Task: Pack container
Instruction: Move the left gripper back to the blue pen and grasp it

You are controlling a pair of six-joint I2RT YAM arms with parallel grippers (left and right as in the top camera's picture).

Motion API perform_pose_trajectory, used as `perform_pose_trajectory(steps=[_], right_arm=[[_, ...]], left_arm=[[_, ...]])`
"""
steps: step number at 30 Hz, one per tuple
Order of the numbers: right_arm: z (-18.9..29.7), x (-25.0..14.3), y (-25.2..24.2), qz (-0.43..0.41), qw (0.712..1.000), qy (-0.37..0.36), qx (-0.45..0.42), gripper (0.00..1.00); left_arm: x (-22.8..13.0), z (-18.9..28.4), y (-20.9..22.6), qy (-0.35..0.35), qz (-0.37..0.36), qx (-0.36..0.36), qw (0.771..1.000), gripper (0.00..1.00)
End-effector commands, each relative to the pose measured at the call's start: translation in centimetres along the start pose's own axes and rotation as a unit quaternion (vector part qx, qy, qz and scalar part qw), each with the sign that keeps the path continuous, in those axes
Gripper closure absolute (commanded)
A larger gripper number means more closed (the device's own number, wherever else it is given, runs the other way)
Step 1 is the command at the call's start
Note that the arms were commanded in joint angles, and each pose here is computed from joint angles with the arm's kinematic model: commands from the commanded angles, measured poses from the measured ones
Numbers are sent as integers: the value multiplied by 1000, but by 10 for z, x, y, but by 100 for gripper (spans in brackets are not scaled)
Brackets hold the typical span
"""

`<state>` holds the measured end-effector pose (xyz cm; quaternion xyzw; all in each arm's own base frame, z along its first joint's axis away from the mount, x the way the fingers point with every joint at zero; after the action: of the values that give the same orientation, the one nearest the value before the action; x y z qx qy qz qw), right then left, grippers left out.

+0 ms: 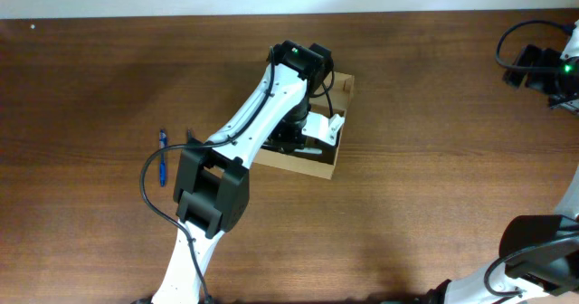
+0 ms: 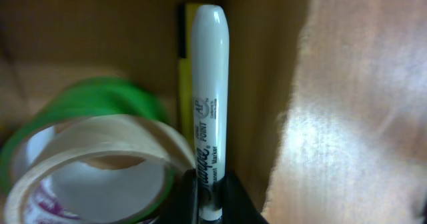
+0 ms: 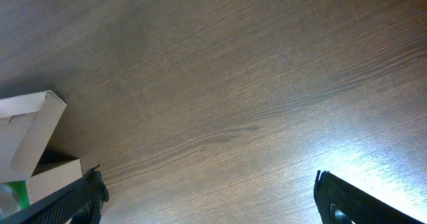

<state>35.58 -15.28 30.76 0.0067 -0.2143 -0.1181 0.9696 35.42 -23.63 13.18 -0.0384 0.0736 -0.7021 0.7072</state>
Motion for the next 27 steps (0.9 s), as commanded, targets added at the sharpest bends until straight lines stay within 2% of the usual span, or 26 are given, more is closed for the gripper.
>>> perform_pose_trajectory(steps=[1,2,4,5,11,14,15,18,21,24,27], right_arm=[[-4,0,1,-5,1000,4,5,1],[-4,0,1,-5,1000,4,5,1],[-4,0,1,-5,1000,4,6,1],[-4,0,1,-5,1000,4,5,1],[-4,0,1,-5,1000,4,6,1],[-4,0,1,-5,1000,4,5,1],[-4,0,1,-5,1000,4,5,1],[-4,0,1,-5,1000,4,6,1],[-4,0,1,-5,1000,4,5,1],[-4,0,1,-5,1000,4,5,1],[-4,0,1,-5,1000,4,6,1]], left_arm=[[-6,-2,6,17,29,14,999,83],[-6,1,7,16,32,19,999,80],[-4,9,10,6,47,37,998,64],[-4,14,10,0,50,44,998,63],[-5,48,5,-26,68,86,994,62],[-8,82,2,-54,117,133,983,62],[-12,98,4,-64,147,167,973,62],[-31,150,6,-92,230,274,929,62],[-59,204,-6,-159,297,333,880,59],[-104,248,-14,-225,381,374,815,58],[-161,263,-17,-261,497,381,735,58]])
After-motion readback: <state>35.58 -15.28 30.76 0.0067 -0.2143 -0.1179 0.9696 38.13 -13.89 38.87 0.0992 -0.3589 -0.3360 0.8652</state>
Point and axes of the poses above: each gripper's point midway between its finger pads, its own z axis back along the fingers, its own y axis along the line the jaws close on, x = y × z, the point moved 5 cm from there along z, back along the fingers, and after that the axes turned 12 degrees about z, right-handed, at the moved point
